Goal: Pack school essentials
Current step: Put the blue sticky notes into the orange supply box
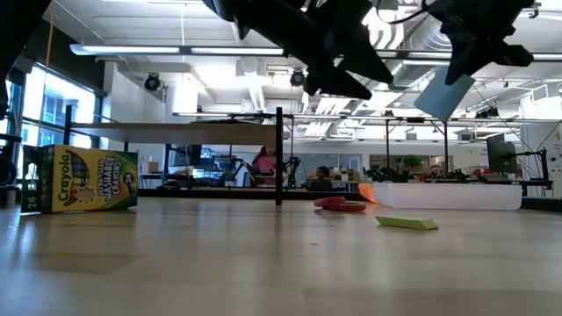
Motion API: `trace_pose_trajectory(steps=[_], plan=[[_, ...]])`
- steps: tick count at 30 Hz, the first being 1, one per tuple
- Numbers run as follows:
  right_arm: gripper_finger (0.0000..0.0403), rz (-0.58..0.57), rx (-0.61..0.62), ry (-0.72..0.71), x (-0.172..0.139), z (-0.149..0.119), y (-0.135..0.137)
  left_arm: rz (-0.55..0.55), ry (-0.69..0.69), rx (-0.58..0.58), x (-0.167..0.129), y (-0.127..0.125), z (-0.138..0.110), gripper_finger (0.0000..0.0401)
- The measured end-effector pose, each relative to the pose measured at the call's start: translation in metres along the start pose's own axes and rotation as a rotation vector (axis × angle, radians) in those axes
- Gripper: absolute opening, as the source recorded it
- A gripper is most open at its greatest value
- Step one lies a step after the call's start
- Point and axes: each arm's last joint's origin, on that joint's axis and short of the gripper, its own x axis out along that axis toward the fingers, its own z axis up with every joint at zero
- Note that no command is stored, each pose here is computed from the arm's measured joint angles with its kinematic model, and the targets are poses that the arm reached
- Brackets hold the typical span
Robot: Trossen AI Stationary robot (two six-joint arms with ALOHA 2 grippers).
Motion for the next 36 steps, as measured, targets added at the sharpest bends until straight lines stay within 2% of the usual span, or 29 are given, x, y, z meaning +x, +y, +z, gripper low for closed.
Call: trace_pose_trajectory(steps=[7, 12, 20, 26, 30, 36], plan=[[0.0009, -0.193, -0.086, -0.256, -0.005, 0.005, -0.012, -0.048, -0.048, -0.016, -0.024, 0.005, 0.019, 0.0315], [0.0009, -0.235, -0.053, -0.256, 0.022, -0.009, -0.022, -0.042, -0.087, -0.019, -0.041, 0.009, 0.031, 0.0314], [0.0009, 0.012, 0.148, -0.204, 0.071, -0.034, -0.029, -0.039, -0.114, -0.003, -0.054, 0.009, 0.039, 0.0314], [0.0009, 0.221, 0.318, -0.152, 0.101, -0.040, -0.035, -0.040, -0.117, -0.001, -0.055, 0.009, 0.040, 0.0314], [0.0009, 0.278, 0.417, -0.102, 0.112, -0.039, -0.043, -0.040, -0.115, 0.000, -0.055, 0.009, 0.040, 0.0314], [0.0009, 0.312, 0.496, -0.048, 0.115, -0.028, -0.055, -0.040, -0.113, 0.000, -0.055, 0.009, 0.039, 0.0314]])
